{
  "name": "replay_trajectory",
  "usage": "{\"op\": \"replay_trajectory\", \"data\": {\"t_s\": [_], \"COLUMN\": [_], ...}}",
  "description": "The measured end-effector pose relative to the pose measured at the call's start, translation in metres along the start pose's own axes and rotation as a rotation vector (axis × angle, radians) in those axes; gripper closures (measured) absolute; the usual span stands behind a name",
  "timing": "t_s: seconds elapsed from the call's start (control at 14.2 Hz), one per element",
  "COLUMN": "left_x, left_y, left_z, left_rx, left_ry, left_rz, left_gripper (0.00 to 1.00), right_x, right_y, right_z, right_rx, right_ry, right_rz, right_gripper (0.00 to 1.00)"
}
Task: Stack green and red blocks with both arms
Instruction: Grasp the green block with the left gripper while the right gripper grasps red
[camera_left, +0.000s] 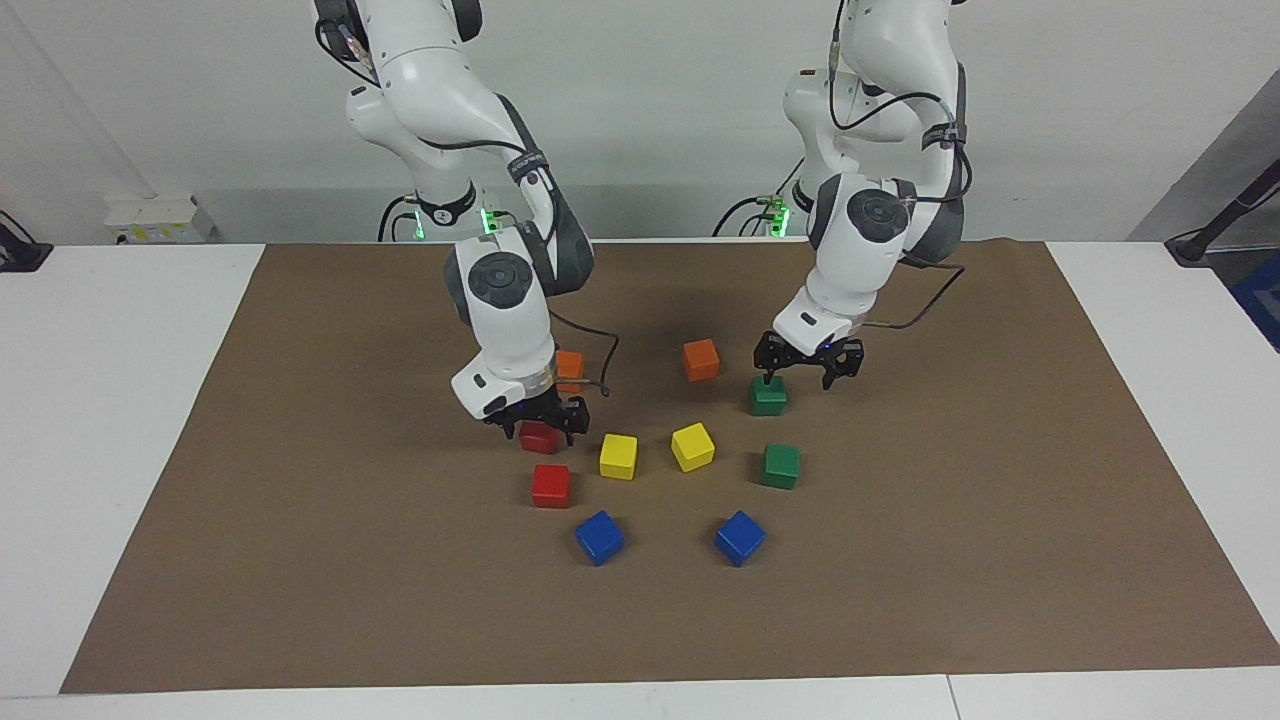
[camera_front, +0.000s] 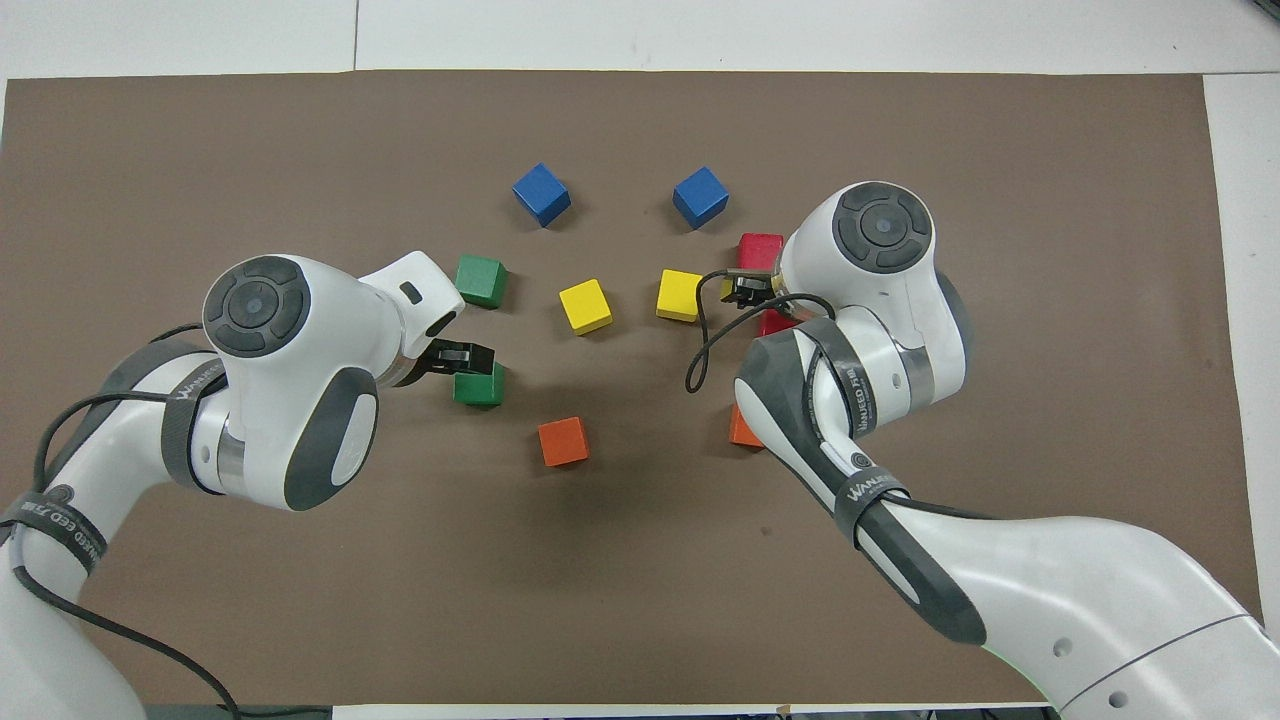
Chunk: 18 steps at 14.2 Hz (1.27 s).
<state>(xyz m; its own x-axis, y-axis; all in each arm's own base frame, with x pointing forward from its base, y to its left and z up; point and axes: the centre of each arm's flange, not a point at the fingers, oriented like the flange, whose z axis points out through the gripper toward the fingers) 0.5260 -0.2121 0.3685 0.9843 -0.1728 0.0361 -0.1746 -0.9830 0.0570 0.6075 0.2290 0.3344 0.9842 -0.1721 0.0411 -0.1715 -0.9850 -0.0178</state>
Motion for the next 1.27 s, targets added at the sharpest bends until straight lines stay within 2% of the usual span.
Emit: {"op": "replay_trajectory", "data": {"t_s": [0.28,0.77,0.92,1.06,1.27], "left_x": [0.002,-0.004,-0.004,-0.005,-0.007], "left_y": [0.012,0.034,0.034,0.034,0.037], "left_z": [0.016,0.045,0.048,0.05,0.055], "left_rx": [0.0,0.012,0.013,0.014,0.017], "left_ry": [0.006,-0.035,-0.039,-0.043,-0.052], "left_rz": [-0.035,-0.016,-0.016,-0.02,-0.017], "left_gripper": [0.0,0.0,0.0,0.0,0.0], "right_x": [-0.001,-0.01,-0.015,-0.015,0.017], "right_y": [0.0,0.009,0.011,0.013,0.054], "right_z": [0.0,0.021,0.027,0.02,-0.027], "right_rx": [-0.002,-0.007,-0.01,-0.012,-0.028], "right_ry": [-0.003,-0.01,-0.014,-0.015,-0.028], "right_rz": [0.0,0.003,0.003,-0.001,-0.079], "right_gripper": [0.0,0.01,0.2,0.45,0.45]}}
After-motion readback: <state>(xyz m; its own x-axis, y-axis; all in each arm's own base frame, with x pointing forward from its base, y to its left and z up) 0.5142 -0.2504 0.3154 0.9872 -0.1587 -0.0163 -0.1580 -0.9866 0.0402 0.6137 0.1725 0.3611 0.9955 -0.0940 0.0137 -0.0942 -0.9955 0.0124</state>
